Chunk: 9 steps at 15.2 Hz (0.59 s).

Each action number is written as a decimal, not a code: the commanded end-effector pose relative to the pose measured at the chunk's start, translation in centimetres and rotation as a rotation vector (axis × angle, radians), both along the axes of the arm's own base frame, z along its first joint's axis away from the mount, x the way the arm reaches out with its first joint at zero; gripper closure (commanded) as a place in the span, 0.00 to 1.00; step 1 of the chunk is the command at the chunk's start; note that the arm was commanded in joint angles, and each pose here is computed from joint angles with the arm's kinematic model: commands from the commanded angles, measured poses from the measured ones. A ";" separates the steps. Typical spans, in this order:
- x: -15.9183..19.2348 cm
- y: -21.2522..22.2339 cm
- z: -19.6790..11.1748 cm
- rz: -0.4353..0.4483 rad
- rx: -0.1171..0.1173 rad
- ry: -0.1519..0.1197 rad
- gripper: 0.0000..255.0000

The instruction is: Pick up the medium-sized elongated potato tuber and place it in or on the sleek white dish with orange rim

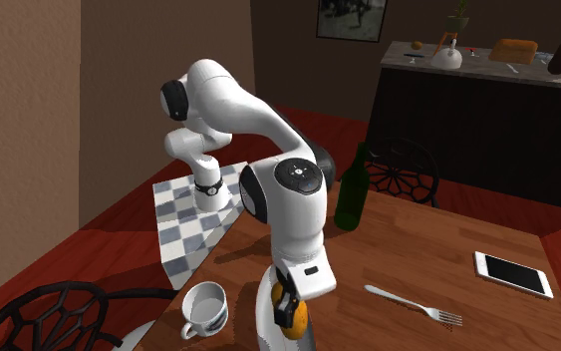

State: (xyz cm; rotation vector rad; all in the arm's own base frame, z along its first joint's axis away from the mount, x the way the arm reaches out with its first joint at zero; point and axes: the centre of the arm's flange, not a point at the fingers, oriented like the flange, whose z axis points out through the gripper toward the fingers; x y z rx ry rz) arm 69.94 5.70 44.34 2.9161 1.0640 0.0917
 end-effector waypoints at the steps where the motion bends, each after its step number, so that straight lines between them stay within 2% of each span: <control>1: 0.0 0.0 -1.1 0.000 0.000 -0.001 1.00; 9: 0.0 0.0 -5.3 0.000 0.000 -0.001 1.00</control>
